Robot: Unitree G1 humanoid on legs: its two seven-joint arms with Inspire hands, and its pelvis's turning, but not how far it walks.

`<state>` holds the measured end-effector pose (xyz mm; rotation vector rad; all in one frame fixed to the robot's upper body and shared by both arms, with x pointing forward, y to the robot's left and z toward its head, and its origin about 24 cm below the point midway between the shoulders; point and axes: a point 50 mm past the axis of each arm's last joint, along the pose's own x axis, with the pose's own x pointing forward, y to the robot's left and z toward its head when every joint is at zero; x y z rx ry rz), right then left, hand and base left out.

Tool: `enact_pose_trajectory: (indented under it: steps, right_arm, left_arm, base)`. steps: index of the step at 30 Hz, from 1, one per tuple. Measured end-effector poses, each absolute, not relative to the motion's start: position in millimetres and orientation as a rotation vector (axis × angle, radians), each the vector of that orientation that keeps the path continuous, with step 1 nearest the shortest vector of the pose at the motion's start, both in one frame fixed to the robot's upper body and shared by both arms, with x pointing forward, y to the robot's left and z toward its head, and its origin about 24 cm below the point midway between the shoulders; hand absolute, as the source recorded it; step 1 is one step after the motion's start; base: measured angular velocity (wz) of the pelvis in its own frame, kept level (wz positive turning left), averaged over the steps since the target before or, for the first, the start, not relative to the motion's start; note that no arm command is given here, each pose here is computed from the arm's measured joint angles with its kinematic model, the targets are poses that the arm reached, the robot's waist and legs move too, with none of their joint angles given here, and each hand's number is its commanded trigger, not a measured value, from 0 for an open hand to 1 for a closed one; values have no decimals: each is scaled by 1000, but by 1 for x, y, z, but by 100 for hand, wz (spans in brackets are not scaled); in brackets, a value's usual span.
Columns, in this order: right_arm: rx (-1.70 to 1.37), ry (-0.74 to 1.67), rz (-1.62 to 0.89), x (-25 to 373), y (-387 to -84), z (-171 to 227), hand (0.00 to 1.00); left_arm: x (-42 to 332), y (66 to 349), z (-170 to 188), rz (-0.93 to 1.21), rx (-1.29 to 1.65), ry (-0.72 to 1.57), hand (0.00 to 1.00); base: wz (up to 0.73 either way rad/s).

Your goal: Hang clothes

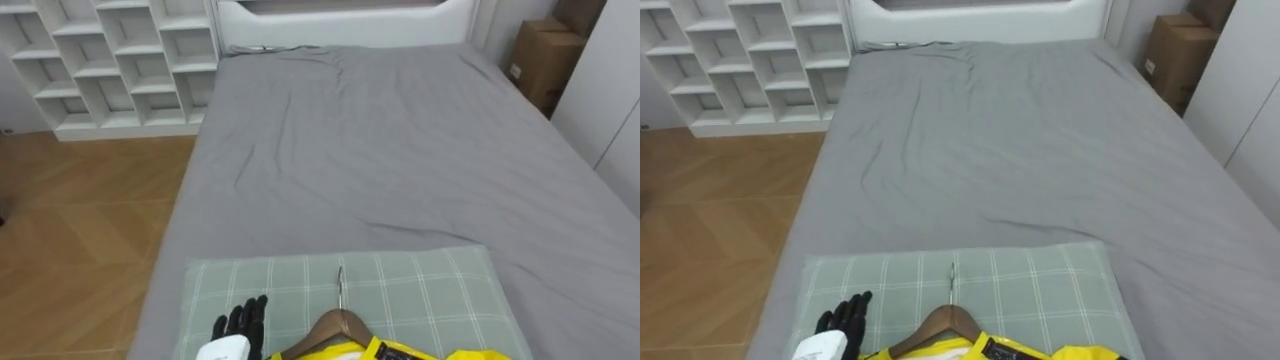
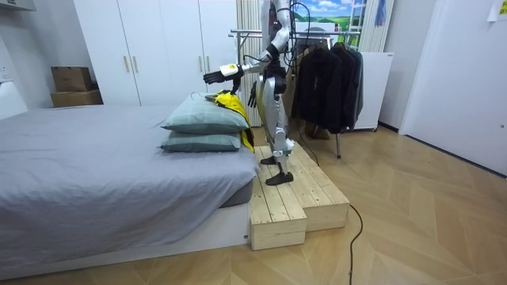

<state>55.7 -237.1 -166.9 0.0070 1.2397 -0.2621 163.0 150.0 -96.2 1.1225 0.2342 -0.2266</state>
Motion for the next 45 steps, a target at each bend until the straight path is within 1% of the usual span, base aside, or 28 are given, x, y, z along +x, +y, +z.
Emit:
enact_pose_trajectory:
  steps: [8,18,26,29,38,45]
  right_arm:
    - [-12,1240,-253,58,-236,-167,0]
    - [-45,1225,-261,61,-235,-166,0]
    - [-64,1221,-236,66,-234,-166,0]
    - [-71,1217,-228,70,-234,-166,0]
    - [-135,1186,-146,103,-227,-162,0]
    - [-217,1163,-56,121,-219,-158,0]
  left_arm:
    - [158,153,-103,-254,1134,281,0]
    - [154,149,-110,-304,1146,301,0]
    - [164,147,-106,-308,1172,266,0]
    - [172,148,-103,-286,1175,242,0]
    - [229,153,-86,-185,1229,145,0]
    - [241,156,-85,-155,1225,166,0]
  base:
    - [0]
    - [0]
    - [-2]
    - [-8]
    - [-1]
    - [0]
